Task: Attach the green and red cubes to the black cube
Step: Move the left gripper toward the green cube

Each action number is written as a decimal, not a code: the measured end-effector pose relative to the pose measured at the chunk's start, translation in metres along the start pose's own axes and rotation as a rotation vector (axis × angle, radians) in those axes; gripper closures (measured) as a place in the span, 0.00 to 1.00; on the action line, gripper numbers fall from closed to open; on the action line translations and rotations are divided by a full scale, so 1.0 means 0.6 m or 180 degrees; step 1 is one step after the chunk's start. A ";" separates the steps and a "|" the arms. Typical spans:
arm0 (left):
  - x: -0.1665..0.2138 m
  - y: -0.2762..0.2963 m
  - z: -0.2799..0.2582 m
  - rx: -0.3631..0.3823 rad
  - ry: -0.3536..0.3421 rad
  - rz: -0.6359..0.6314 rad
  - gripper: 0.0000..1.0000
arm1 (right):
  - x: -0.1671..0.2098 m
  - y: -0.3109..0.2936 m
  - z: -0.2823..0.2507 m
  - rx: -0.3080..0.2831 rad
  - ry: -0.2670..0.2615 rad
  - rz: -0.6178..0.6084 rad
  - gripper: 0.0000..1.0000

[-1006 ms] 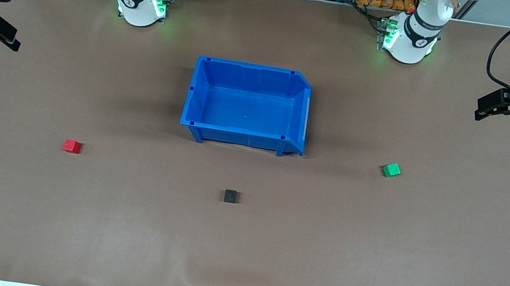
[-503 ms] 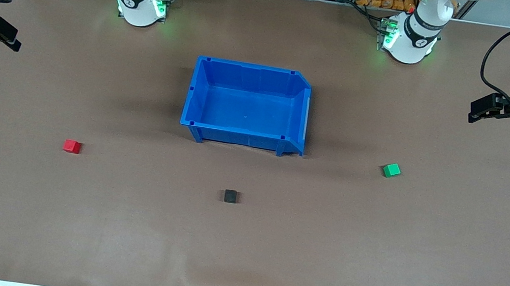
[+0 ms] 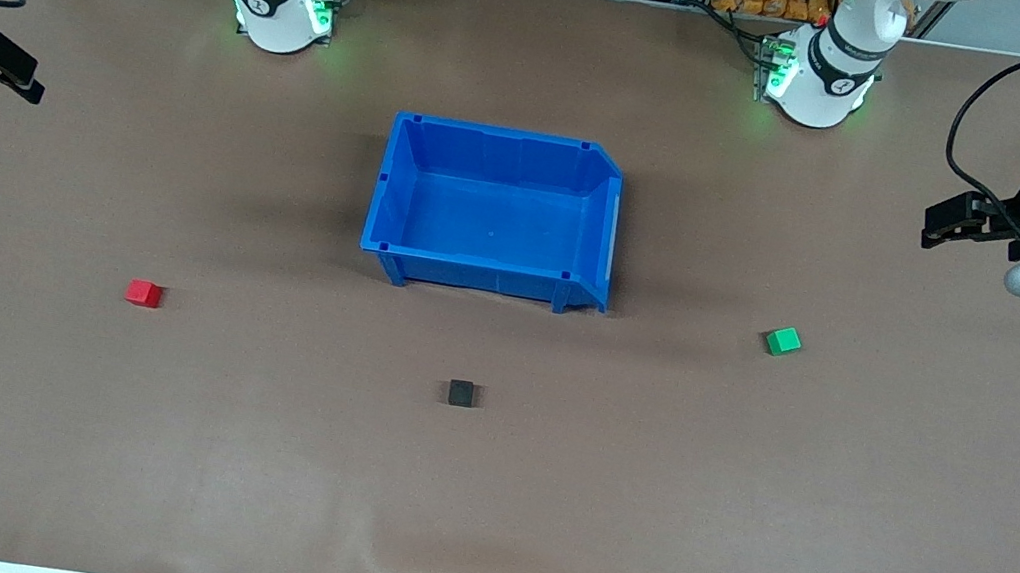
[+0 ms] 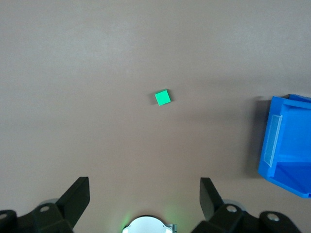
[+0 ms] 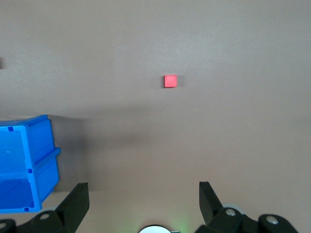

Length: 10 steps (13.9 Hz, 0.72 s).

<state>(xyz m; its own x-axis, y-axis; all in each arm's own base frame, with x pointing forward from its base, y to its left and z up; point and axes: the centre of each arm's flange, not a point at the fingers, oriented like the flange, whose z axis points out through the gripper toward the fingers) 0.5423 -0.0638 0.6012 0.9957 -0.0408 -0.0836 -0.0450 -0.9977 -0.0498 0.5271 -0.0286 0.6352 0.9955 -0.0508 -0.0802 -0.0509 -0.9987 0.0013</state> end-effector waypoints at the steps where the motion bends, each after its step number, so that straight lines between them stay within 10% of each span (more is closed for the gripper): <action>1: 0.000 0.000 0.002 0.0000 -0.0002 0.0001 0.00 | 0.000 0.000 0.000 0.0001 -0.0001 -0.0001 0.00; 10: 0.033 0.009 0.137 -0.0017 0.0042 -0.0180 0.00 | 0.000 0.000 0.004 0.0002 -0.0019 0.0000 0.00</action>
<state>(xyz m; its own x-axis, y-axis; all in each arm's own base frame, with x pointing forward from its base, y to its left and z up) 0.5552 -0.0656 0.5178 0.9976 0.0151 -0.0678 0.0118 -0.9987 -0.0488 0.5270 -0.0286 0.6330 0.9950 -0.0508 -0.0860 -0.0510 -0.9987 0.0007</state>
